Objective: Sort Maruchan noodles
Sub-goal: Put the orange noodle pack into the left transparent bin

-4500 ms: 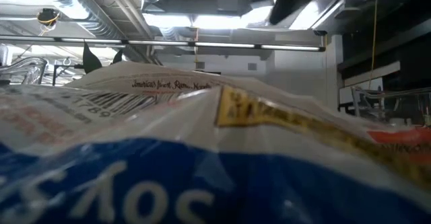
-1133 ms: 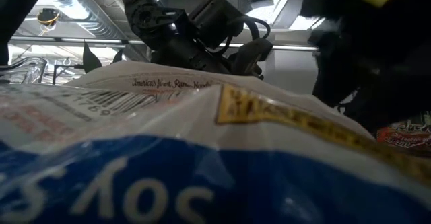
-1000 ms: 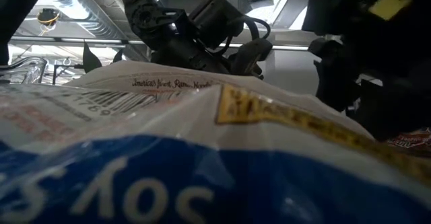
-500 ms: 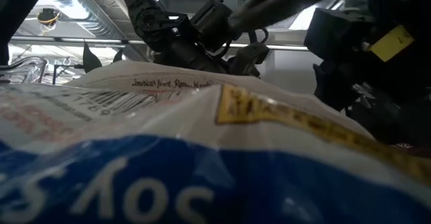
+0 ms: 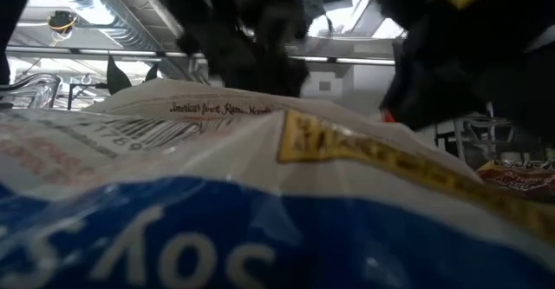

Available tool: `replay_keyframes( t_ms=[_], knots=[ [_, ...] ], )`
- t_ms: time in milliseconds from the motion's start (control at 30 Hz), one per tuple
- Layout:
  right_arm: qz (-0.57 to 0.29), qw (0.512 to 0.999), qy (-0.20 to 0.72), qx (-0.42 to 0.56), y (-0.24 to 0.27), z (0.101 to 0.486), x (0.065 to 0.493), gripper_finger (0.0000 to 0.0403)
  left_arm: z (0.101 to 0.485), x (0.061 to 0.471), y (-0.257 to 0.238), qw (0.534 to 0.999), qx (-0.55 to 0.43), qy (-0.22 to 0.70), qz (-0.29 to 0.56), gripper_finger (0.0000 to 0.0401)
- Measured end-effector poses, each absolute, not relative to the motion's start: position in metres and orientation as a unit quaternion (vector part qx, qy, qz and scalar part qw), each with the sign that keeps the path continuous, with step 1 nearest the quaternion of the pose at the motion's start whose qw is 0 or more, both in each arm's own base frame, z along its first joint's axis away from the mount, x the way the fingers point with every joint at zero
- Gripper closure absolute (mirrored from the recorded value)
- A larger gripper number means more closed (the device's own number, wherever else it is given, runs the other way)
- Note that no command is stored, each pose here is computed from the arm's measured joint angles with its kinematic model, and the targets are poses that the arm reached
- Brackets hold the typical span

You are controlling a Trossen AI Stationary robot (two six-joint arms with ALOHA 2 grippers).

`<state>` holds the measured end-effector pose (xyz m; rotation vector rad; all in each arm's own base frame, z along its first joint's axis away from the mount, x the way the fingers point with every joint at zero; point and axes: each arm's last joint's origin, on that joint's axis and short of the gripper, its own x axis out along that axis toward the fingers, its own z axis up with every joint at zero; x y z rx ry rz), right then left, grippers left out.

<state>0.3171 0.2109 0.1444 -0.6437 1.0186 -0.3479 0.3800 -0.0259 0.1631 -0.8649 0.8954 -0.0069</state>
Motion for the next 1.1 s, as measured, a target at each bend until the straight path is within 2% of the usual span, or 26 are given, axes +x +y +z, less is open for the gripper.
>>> replay_keyframes(
  t_ms=[267,433,567,733,867,1100],
  knots=[
    [-0.19,0.833,0.419,-0.306,0.224,0.183,0.334,0.0399,0.272,0.332,-0.038,0.855,-0.397,0.329,-0.053,0.0301],
    [-0.184,0.86,0.362,-0.308,0.228,0.203,0.356,0.0401,0.34,0.277,-0.062,0.876,-0.409,0.243,-0.083,0.0301],
    [-0.164,0.889,0.291,-0.314,0.224,0.219,0.386,0.0401,0.385,0.224,-0.082,0.897,-0.41,0.136,-0.096,0.0301],
    [-0.092,0.949,0.172,-0.249,0.208,0.247,0.423,0.0402,0.414,0.173,-0.098,0.915,-0.39,0.042,-0.092,0.0301],
    [-0.03,0.985,0.067,-0.156,0.19,0.268,0.441,0.0403,0.43,0.147,-0.102,0.922,-0.376,-0.016,-0.087,0.0301],
    [0.036,0.999,0.001,0.022,0.154,0.272,0.463,0.0403,0.444,0.135,-0.106,0.932,-0.338,-0.078,-0.107,0.03]
  ],
)
